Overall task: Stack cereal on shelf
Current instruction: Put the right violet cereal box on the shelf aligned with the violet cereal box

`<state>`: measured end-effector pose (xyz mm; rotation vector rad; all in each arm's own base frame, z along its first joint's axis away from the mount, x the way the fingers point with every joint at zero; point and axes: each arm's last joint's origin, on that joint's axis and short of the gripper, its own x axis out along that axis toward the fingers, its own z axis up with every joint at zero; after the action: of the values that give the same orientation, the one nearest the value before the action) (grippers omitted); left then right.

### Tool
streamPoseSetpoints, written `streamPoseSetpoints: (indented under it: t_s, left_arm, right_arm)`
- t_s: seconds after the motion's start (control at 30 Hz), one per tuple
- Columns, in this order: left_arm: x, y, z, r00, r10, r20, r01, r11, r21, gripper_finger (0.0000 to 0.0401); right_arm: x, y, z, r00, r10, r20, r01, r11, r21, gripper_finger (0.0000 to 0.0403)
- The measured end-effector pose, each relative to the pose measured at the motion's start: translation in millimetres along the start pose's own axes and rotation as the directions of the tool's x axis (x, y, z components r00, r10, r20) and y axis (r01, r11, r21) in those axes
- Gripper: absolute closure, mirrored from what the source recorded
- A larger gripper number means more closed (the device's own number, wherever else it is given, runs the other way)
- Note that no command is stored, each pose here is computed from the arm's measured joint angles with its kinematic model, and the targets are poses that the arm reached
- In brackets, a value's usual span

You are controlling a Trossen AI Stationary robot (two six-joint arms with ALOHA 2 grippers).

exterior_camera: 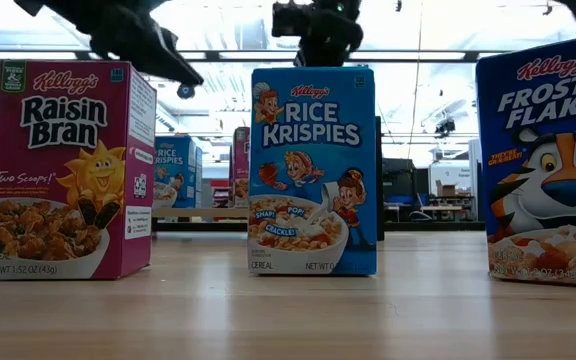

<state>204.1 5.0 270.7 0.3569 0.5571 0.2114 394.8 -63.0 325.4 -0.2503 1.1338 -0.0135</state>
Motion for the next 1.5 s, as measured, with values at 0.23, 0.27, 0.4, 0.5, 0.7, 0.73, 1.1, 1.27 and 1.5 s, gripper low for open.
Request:
streamPoseSetpoints:
  t_s: [0.23, 0.27, 0.4, 0.5, 0.7, 0.73, 1.1, 1.27, 1.5]
  left_arm:
    - [27, -11, -7, 0.994, -0.028, -0.102, 0.028, 1.0, -0.004, 0.0316]
    - [31, -13, -8, 0.993, -0.031, -0.112, 0.027, 0.999, -0.032, 0.0326]
    - [54, -25, -18, 0.985, -0.047, -0.168, 0.029, 0.993, -0.112, 0.0364]
    - [70, -32, -21, 0.982, -0.053, -0.183, 0.033, 0.993, -0.115, 0.039]
    - [92, -37, -13, 0.981, -0.044, -0.191, 0.03, 0.997, -0.076, 0.0398]
    - [95, -36, -10, 0.981, -0.033, -0.19, 0.02, 0.997, -0.069, 0.0399]
    - [117, -30, 7, 0.983, 0.015, -0.183, -0.011, 1.0, 0.023, 0.0401]
    - [121, -22, 6, 0.985, 0.044, -0.167, -0.039, 0.999, 0.033, 0.0401]
    - [131, -10, 0, 0.984, 0.087, -0.156, -0.085, 0.996, 0.02, 0.0401]
  right_arm:
    - [18, 9, -25, 0.983, -0.07, 0.171, 0.071, 0.997, 0.003, 0.0394]
    - [19, 10, -28, 0.978, -0.079, 0.194, 0.08, 0.997, 0.003, 0.0394]
    - [25, 16, -42, 0.951, -0.113, 0.288, 0.118, 0.993, -0.001, 0.0394]
    - [27, 19, -49, 0.914, -0.146, 0.378, 0.152, 0.988, 0.015, 0.0394]
    - [36, 26, -67, 0.863, -0.182, 0.471, 0.191, 0.981, 0.03, 0.0394]
    - [37, 27, -70, 0.855, -0.187, 0.483, 0.195, 0.98, 0.034, 0.0394]
    - [26, 36, -97, 0.787, -0.231, 0.572, 0.253, 0.967, 0.041, 0.0394]
    - [14, 37, -104, 0.728, -0.252, 0.638, 0.284, 0.957, 0.053, 0.0394]
    - [7, 41, -115, 0.682, -0.257, 0.685, 0.3, 0.952, 0.058, 0.0394]
